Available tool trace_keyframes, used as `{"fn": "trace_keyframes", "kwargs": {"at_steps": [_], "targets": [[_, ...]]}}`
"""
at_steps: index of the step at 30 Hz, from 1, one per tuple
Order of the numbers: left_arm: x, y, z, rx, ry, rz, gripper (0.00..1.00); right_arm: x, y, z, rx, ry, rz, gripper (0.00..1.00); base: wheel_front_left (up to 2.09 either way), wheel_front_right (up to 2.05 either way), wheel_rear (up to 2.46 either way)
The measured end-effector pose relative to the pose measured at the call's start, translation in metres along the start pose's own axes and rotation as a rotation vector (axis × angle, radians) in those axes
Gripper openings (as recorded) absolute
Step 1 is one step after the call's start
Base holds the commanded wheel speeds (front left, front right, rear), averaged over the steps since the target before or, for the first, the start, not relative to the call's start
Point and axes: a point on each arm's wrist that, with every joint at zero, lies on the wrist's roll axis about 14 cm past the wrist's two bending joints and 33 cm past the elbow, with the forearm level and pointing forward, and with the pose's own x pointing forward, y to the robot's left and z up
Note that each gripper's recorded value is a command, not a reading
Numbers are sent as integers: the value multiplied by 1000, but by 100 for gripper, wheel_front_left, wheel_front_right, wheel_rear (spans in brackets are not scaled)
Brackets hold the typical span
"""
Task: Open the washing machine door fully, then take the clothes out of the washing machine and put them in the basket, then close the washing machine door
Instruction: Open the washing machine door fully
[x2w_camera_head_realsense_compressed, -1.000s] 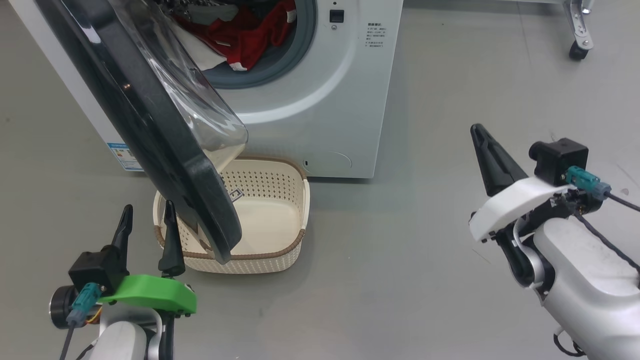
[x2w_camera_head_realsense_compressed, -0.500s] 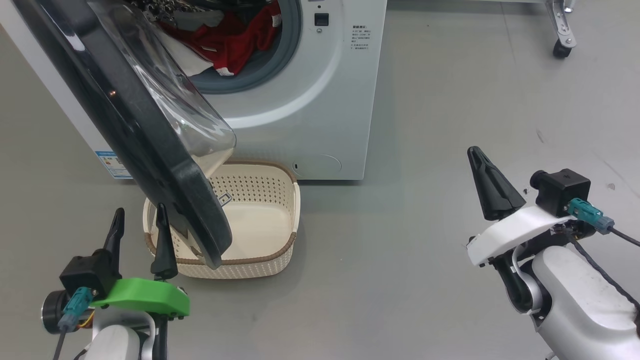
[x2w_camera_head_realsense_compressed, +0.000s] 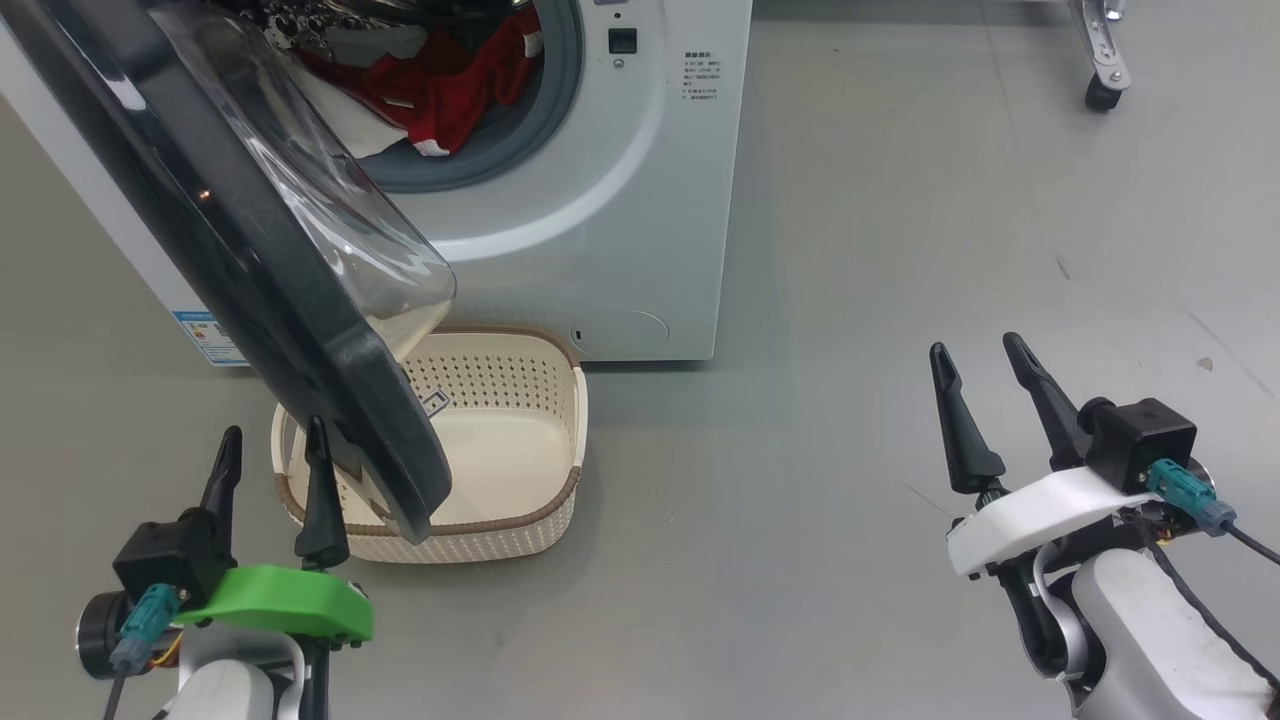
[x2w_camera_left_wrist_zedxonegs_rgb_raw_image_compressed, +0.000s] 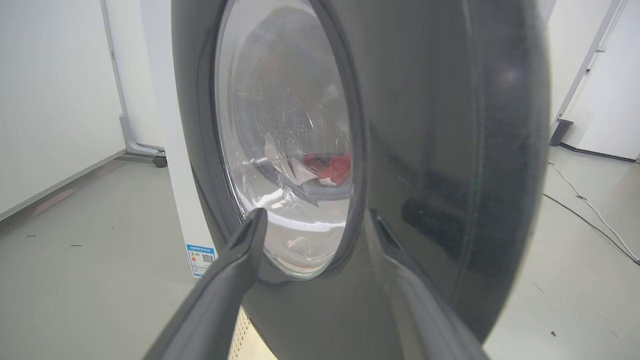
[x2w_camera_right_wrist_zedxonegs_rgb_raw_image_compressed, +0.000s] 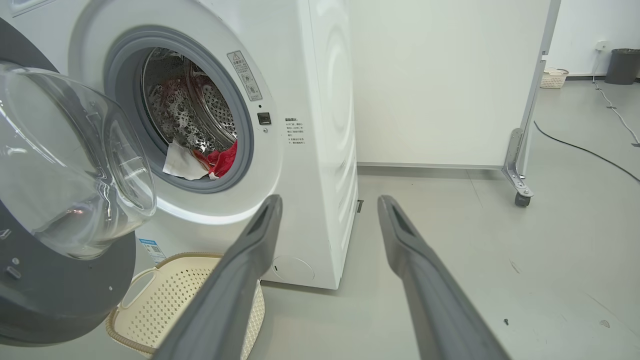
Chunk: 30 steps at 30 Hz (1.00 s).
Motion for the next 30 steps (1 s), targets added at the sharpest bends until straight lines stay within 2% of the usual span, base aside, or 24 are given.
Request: {"fn": "trace_keyframes", "kwargs": {"at_steps": [30], "targets": [[-3,-1,-3,3,8,-12,100,-24,6,-10,-16,-9,-33,100,0,0,0]]}}
